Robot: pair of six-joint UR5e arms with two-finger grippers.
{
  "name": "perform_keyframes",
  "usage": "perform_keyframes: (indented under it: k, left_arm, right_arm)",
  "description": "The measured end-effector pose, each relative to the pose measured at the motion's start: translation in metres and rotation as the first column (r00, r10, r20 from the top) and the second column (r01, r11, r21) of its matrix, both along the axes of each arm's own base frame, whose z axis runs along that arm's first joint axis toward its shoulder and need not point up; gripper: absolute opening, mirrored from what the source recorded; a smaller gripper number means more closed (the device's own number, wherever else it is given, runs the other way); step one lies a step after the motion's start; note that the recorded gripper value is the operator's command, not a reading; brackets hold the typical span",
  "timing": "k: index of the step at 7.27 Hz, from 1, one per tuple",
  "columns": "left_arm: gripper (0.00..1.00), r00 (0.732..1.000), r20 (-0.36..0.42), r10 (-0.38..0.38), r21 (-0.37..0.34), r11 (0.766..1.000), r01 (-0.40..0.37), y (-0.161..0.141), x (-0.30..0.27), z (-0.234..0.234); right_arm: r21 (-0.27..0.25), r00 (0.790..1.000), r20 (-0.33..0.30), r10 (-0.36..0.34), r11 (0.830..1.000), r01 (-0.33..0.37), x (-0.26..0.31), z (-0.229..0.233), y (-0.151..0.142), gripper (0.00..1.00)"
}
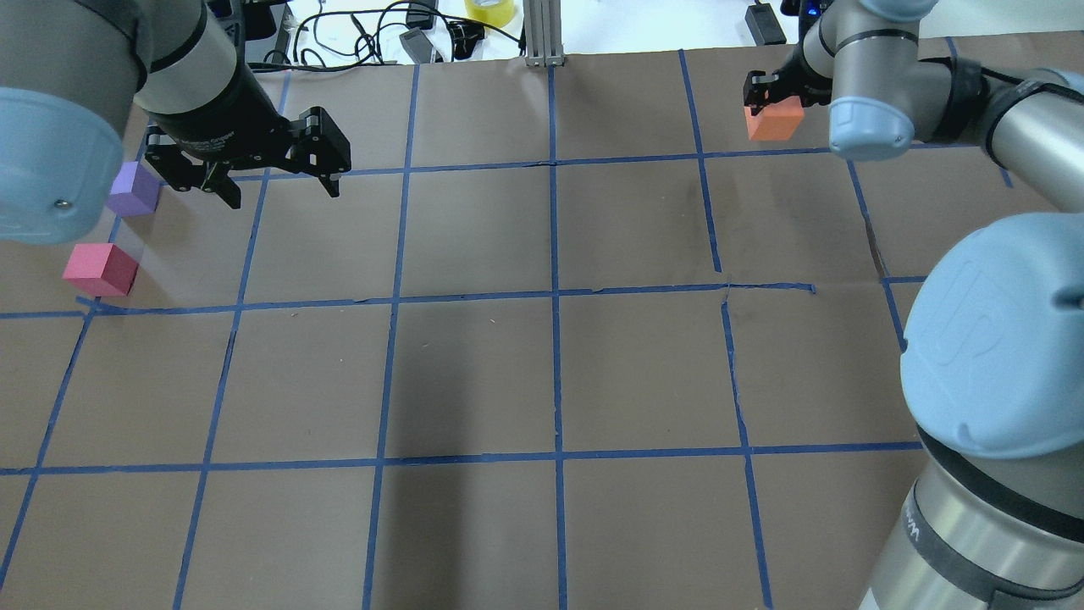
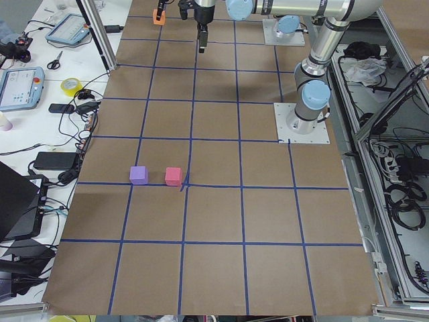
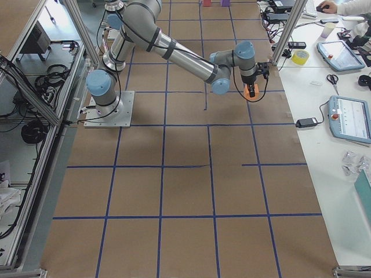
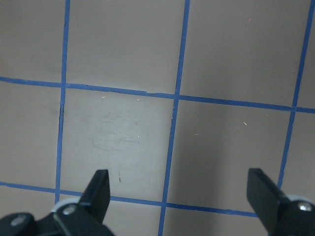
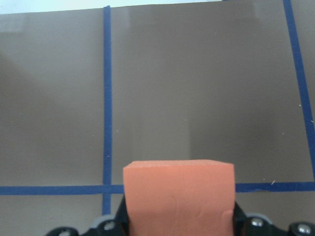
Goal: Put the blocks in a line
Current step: 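Carry the orange cube with the right gripper toward the table center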
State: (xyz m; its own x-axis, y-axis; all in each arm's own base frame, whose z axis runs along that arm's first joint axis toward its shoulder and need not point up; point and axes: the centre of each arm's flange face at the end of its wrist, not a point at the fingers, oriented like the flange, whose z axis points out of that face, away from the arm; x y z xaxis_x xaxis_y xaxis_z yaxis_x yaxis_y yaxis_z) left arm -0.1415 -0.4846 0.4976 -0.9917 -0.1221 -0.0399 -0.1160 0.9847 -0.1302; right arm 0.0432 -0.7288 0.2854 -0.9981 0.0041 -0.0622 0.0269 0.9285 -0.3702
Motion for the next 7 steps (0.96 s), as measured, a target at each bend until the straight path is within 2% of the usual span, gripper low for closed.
perform_keyframes:
  k: [1,3,5,7]
  left_arm:
    - [1.0,1.0,0.0,0.0,0.0,1.0,0.0,0.0,0.0,0.0]
    - [1.0,1.0,0.0,0.001,0.0,1.0,-0.001,0.0,0.0,0.0]
    - [1.0,1.0,0.0,0.001,-0.001,1.0,-0.001,0.0,0.0,0.0]
    - [1.0,1.0,0.001,0.001,0.0,1.0,-0.001,0.0,0.0,0.0]
  right_arm:
    - [0.012,1.0,0.017,-0.011,1.0,0.011,0.033,0.022,0.004,0.0]
    - [0.035,0.996,0.062,-0.063,0.998,0.061,0.12,0.034,0.019,0.0]
    - [0.047,0.989,0.106,-0.099,0.994,0.094,0.191,0.033,0.032,0.0]
    - [0.082,0.977,0.145,-0.157,0.986,0.146,0.243,0.021,0.046,0.0]
